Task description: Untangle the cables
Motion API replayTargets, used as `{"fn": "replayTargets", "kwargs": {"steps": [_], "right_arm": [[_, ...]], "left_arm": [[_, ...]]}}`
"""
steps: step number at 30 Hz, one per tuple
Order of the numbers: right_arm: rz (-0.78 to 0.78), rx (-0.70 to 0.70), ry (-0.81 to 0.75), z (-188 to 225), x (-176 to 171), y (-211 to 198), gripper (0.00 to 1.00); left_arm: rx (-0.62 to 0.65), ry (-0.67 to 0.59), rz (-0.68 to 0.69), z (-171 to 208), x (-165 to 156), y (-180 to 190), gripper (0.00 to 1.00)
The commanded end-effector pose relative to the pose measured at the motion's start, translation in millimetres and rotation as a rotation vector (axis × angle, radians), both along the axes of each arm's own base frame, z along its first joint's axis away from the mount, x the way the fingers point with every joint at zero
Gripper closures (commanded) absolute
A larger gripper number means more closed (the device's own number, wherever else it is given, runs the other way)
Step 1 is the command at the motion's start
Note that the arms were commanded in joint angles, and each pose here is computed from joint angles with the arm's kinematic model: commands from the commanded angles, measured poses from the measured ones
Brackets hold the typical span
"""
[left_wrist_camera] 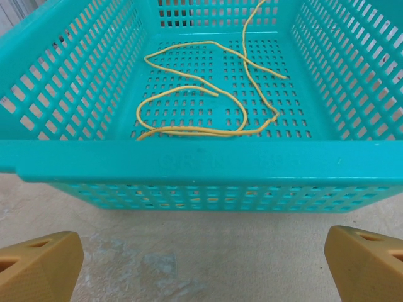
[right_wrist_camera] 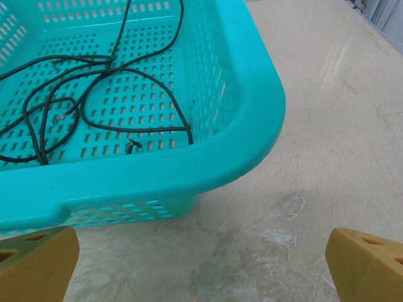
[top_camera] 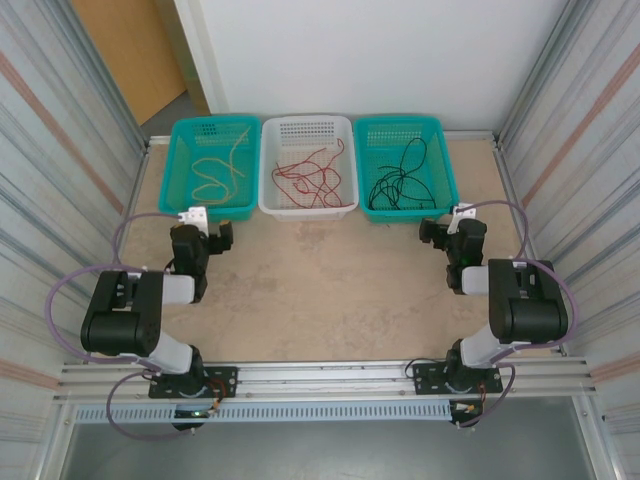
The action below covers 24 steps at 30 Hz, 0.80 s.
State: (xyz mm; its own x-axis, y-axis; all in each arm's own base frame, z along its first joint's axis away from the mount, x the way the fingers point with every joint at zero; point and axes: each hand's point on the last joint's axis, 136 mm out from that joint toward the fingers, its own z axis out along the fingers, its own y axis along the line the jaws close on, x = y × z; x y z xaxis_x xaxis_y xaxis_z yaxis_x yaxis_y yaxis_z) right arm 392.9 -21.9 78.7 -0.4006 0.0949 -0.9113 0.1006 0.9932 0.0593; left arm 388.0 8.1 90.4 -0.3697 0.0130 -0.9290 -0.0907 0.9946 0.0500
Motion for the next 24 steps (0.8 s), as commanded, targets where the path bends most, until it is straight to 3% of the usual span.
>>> {"fn": "replayTargets", "kwargs": {"steps": [1,24], "right_arm": [[0.001,0.015,-0.003,1.8,0.9,2.6,0.01],[0.001,0.015,-0.005,2.5,1.9,2.3,0.01]], "left_arm": [[0.029,-0.001,0.013,2.7,3.9,3.2,0.01],[0.047,-0.003,0.020,3.6,4.0,2.1,0.01]]}}
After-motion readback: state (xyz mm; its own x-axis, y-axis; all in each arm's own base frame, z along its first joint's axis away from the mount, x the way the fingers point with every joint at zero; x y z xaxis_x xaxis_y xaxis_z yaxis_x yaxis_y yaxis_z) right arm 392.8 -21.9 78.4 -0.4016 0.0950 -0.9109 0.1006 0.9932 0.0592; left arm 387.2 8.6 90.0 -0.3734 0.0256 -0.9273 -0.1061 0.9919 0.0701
